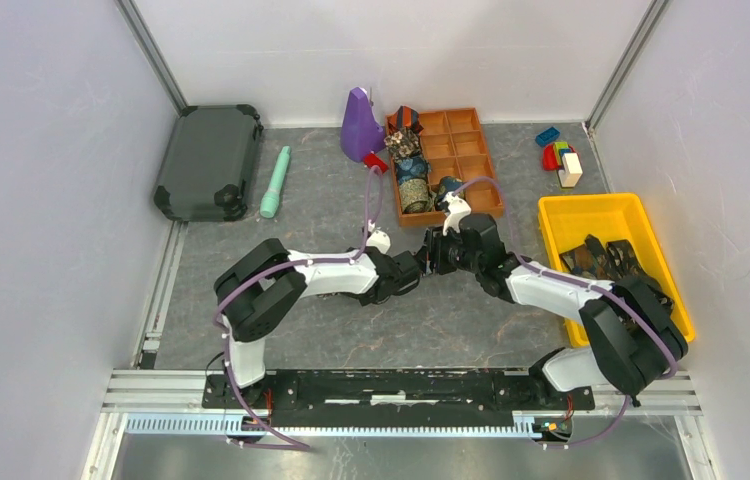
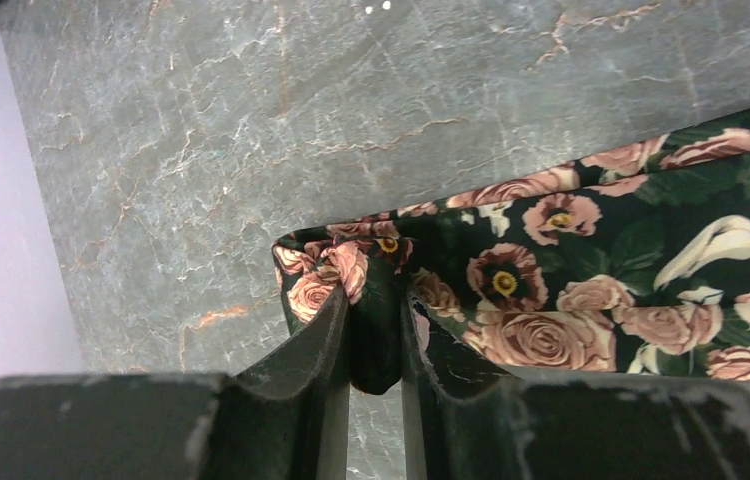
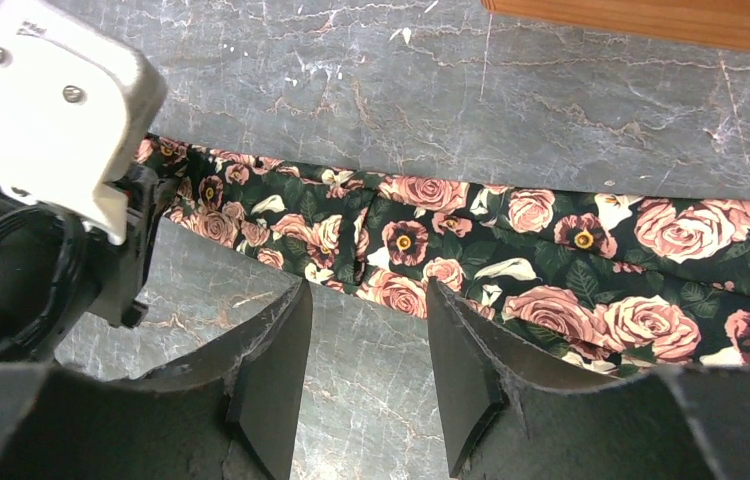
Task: Roll the ties
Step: Roll the tie at the center of the board.
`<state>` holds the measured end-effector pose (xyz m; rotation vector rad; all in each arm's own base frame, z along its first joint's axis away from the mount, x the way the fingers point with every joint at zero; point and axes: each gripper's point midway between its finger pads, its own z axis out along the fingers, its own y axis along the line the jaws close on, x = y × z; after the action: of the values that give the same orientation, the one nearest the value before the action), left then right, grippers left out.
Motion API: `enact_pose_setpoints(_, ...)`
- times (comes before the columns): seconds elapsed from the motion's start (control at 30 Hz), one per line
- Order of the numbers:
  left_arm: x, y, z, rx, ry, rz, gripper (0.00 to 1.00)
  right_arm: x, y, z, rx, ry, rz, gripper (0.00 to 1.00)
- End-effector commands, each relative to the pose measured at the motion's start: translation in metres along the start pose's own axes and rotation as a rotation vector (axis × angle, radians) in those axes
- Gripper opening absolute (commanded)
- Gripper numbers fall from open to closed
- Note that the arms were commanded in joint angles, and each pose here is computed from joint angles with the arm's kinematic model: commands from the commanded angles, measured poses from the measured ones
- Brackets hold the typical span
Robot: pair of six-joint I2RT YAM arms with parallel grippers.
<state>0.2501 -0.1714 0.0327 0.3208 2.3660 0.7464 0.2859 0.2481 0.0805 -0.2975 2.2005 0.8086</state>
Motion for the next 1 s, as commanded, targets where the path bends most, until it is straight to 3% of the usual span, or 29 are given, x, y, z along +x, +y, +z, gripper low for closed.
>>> enact_pose_setpoints(0.0,0.0,-0.034,0.001,0.093,0.045,-0.008,0.17,-0.006,0.0,-0.004,-0.003,-0.027,-0.016,0.53)
enact_pose_setpoints(0.37,0.001,-0.044,-0.005,0.162,0.076,-0.004,0.32,-0.006,0.002,-0.004,-0.015,-0.024,-0.014,0.53)
enact_pose_setpoints(0.57,-0.006,-0.04,-0.013,0.186,0.059,-0.025,0.46,-0.013,0.004,-0.004,-0.008,-0.031,-0.014,0.53)
enact_pose_setpoints(0.97,-0.021,-0.028,-0.029,0.228,0.025,-0.055,0.56,-0.036,0.015,0.001,-0.024,-0.052,-0.008,0.53)
